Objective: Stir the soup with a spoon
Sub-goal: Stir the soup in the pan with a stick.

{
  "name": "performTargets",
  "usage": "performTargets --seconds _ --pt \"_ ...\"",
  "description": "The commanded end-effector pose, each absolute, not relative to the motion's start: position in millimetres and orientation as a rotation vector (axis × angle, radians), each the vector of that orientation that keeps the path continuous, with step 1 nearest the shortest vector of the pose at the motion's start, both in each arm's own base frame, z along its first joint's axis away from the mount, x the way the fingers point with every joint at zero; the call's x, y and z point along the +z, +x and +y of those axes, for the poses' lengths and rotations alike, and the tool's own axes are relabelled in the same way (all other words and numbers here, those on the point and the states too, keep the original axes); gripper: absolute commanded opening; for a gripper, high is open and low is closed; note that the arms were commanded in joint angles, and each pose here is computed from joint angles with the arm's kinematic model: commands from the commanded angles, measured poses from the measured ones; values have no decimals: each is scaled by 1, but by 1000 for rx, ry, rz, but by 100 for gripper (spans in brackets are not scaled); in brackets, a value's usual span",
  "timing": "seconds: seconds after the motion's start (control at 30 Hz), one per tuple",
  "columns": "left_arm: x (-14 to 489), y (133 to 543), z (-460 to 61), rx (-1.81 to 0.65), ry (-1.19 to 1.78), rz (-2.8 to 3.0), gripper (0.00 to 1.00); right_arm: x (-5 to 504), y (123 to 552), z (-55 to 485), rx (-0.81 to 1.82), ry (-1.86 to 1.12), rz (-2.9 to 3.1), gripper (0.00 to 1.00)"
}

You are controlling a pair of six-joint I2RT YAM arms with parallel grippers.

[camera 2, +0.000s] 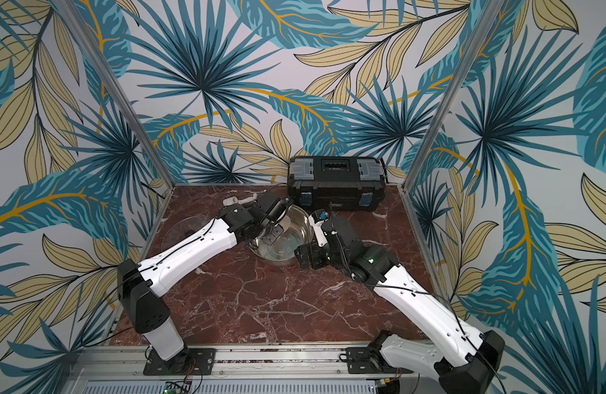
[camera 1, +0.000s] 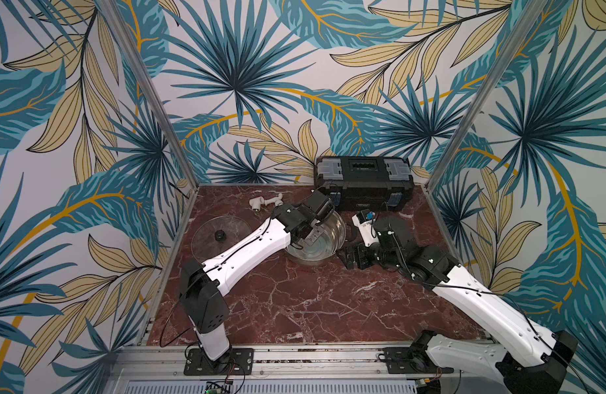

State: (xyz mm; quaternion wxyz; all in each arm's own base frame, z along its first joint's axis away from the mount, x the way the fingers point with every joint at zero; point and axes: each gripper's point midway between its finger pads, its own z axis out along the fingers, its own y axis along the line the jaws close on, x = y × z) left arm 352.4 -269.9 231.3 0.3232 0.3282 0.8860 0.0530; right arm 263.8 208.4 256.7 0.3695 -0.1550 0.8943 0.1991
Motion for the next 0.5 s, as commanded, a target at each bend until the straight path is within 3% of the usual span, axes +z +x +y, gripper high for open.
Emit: performTargets --seconds 0.0,0.3,0.47 --pt "261 352 -293 -13 827 2262 0 255 261 206 502 -394 2294 99" --pt "259 310 -286 -165 906 2356 0 255 261 206 497 -402 2294 100" --pt "258 300 -257 -60 903 2379 0 252 262 208 504 -406 2299 99"
